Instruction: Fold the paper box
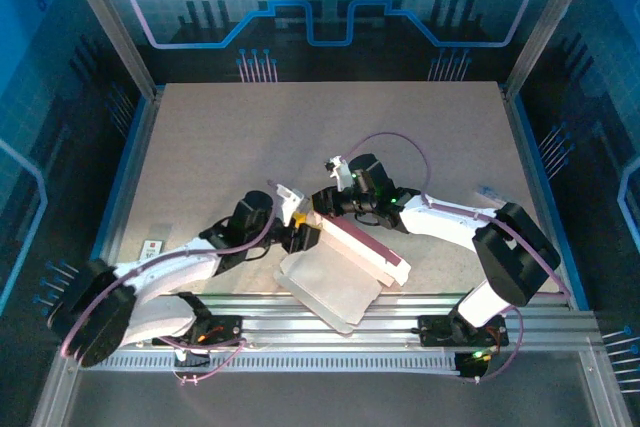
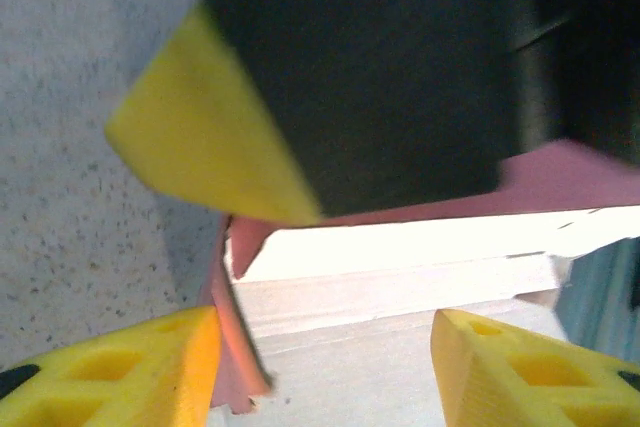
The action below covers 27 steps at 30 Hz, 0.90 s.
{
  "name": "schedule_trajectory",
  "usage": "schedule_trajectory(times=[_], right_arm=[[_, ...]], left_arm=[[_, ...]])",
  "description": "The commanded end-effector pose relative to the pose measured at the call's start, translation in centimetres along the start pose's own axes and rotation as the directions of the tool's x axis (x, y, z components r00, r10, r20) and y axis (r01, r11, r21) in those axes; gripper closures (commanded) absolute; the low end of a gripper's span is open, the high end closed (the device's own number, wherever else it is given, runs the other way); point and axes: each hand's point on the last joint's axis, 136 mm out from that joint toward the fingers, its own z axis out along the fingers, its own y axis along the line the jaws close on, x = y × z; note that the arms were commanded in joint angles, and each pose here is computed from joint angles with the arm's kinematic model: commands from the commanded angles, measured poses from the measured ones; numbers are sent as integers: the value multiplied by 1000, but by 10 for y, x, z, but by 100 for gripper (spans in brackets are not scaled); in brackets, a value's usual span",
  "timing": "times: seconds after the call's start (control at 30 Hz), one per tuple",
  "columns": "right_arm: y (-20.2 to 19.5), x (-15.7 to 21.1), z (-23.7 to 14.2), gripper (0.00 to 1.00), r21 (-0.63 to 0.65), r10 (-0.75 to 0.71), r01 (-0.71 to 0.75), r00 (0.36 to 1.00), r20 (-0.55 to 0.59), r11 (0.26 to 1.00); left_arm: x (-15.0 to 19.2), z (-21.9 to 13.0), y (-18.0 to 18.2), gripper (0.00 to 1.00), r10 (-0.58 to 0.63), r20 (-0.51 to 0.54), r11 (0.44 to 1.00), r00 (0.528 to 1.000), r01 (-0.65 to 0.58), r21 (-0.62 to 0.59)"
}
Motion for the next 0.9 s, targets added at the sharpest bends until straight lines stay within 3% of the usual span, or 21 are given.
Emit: schedule_trajectory(times=[0.0,0.1,0.2,0.37,0.7,0.87], right_arm=[[-21,41,7,79,65,59,-51,990,-128,997],[-20,41,9,79,56,59,-52,990,-129,997],[-19,40,9,80,47,58,-53,990,-127,998],[-17,41,11,80,33,58,-54,989,-135,998],[-13,39,9,81,20,52,-50,991,-126,999],[-14,39,6,82,25,50,-47,990,-131,999]], left_arm=[[5,-18,-6,40,27,-18,1000,999,-27,-6],[11,-33,10,31,9,-1,994,1000,-9,-111],[18,-45,30,31,-53,34,977,998,59,-206],[23,-50,43,34,-137,64,970,989,147,-194],[22,-12,51,39,-153,-23,977,988,148,-157],[15,4,50,39,-125,-2,986,992,124,-108]])
